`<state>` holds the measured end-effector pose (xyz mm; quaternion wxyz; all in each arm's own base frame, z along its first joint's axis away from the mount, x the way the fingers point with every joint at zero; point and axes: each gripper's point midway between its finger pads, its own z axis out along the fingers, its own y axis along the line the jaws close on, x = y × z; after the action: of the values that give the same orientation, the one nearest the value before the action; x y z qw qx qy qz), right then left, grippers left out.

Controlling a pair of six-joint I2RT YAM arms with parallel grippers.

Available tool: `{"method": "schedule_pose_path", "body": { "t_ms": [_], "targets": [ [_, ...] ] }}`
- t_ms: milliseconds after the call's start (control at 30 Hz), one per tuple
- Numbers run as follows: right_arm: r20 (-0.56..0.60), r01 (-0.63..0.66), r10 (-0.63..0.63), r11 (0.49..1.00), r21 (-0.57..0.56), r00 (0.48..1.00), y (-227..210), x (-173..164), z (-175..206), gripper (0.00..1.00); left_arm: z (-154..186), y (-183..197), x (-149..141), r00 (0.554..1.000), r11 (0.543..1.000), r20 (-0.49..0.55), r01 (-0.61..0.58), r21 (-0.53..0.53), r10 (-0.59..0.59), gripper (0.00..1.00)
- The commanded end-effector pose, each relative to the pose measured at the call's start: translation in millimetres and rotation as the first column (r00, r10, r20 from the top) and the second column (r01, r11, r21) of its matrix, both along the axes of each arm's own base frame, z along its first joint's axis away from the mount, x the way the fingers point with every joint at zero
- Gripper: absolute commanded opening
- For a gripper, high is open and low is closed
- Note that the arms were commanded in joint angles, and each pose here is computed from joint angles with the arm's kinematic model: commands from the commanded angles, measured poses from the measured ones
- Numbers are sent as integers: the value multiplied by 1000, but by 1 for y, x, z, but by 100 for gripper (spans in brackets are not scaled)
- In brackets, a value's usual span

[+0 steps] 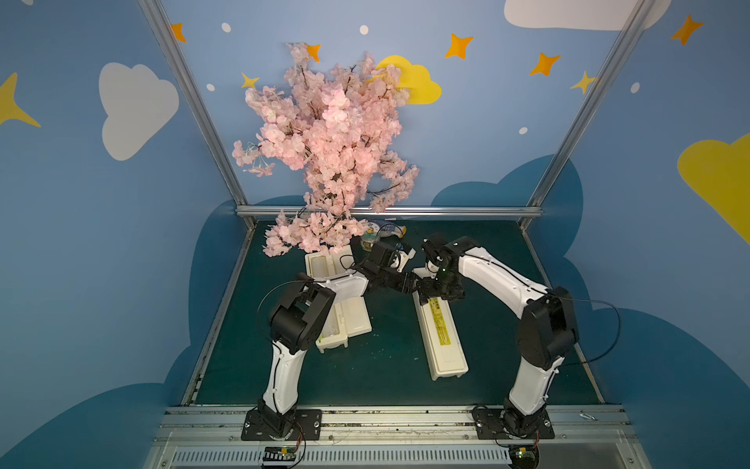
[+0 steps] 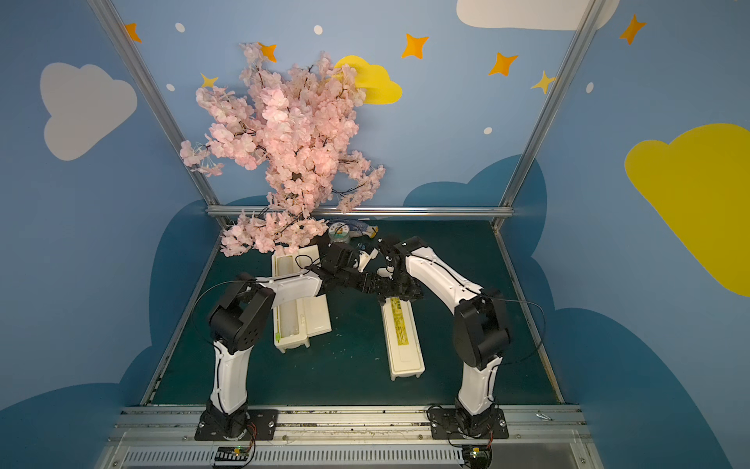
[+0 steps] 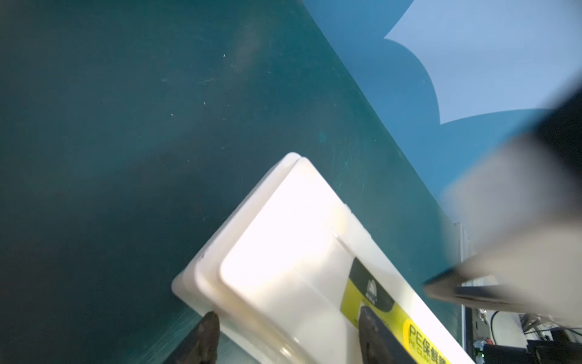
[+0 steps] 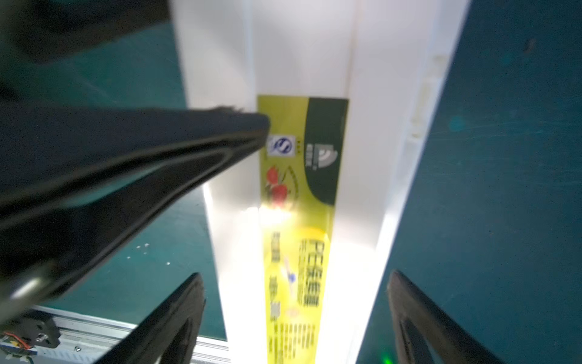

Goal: Put plastic wrap rolls into dispensers
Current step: Close the lid on the plastic wrap cutting box.

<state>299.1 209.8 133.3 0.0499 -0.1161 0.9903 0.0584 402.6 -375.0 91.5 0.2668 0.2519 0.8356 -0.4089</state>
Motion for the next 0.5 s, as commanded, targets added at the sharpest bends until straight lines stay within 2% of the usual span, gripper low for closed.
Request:
{"method": "schedule_pose_path", "body": {
  "t_ms": [0, 133, 267, 467],
  "targets": [
    [76, -25, 17, 995, 95, 997, 5, -5, 32, 90, -79, 26, -22, 991, 979, -135, 11, 203, 17, 68],
    [70, 7, -15, 993, 118, 997, 4, -12, 30, 90, -80, 28, -19, 992, 975, -128, 8, 220, 21, 67],
    [60, 49, -60, 986, 162, 996, -17, -22, 24, 90, -71, 27, -12, 995, 978, -103, 11, 210, 10, 68],
    [-62, 95, -79, 934, 343, 995, -29, -56, -4, 90, -66, 21, 11, 994, 982, -113, 15, 188, 7, 67]
  ]
}}
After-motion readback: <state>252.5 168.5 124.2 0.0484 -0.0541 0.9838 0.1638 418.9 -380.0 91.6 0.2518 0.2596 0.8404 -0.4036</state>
